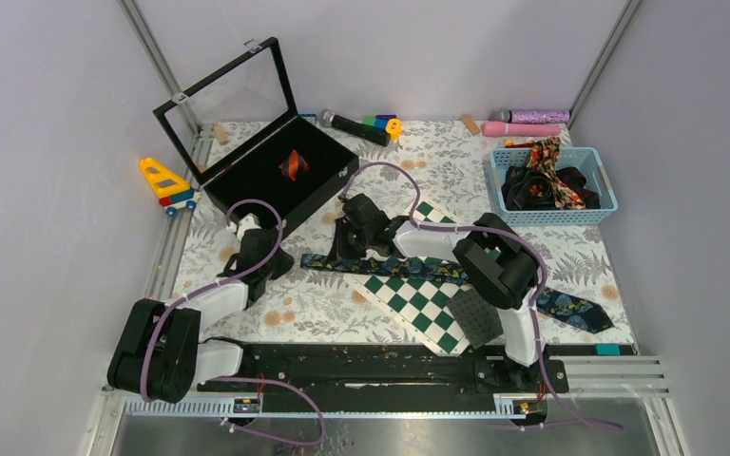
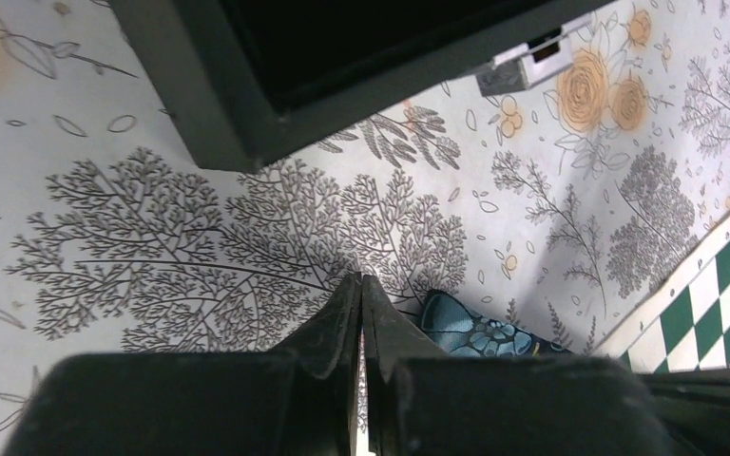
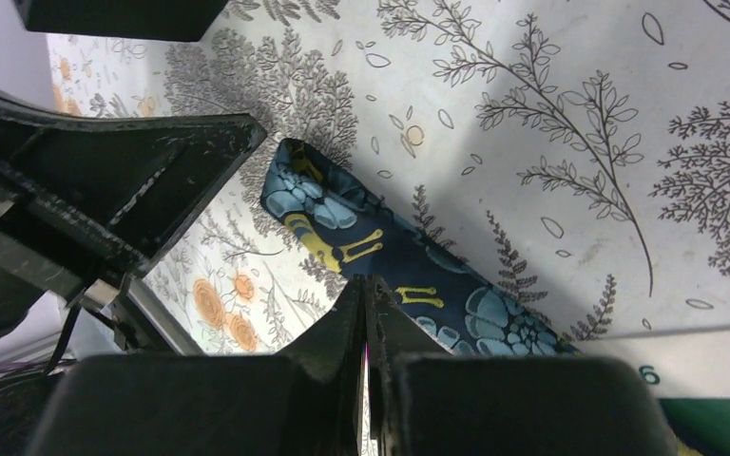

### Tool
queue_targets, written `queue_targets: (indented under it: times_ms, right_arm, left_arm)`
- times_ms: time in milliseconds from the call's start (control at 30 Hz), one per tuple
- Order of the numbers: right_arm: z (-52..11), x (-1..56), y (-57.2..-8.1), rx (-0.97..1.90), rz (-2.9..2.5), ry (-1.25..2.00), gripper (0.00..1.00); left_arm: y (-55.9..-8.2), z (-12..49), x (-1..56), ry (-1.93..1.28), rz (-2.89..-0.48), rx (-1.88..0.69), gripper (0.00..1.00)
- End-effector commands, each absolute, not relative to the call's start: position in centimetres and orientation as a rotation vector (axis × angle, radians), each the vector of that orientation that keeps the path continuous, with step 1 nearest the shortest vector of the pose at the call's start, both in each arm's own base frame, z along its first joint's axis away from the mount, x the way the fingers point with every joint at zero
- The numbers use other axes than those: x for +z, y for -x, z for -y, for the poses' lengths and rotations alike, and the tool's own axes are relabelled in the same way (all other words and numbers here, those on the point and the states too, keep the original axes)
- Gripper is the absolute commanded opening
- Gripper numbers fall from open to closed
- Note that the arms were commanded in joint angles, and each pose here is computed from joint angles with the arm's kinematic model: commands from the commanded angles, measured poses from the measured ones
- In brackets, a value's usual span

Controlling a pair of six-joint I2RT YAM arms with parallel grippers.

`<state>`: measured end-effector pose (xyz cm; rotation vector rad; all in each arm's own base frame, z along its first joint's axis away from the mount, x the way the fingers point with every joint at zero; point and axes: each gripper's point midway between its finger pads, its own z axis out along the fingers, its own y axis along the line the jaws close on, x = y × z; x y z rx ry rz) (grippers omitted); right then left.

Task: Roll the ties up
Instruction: Roll the tie at the center of the board.

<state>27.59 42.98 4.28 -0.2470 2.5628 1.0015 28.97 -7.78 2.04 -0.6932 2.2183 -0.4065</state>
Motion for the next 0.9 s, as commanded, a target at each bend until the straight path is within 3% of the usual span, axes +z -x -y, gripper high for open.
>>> queue_targets:
  times_ms: [0, 867]
  right_arm:
    - [-43.5, 3.3, -27.5, 0.982, -2.605, 0.257, 0.00]
    - [-43.1, 1.6, -27.5, 0.942, -2.637, 0.239, 0.00]
  left_arm:
    - [-30.4, 9.1, 3.4, 0.649, -2.165, -0.514, 0.00]
    - [-29.9, 10.9, 2.3, 0.668, -2.236, -0.622, 0.00]
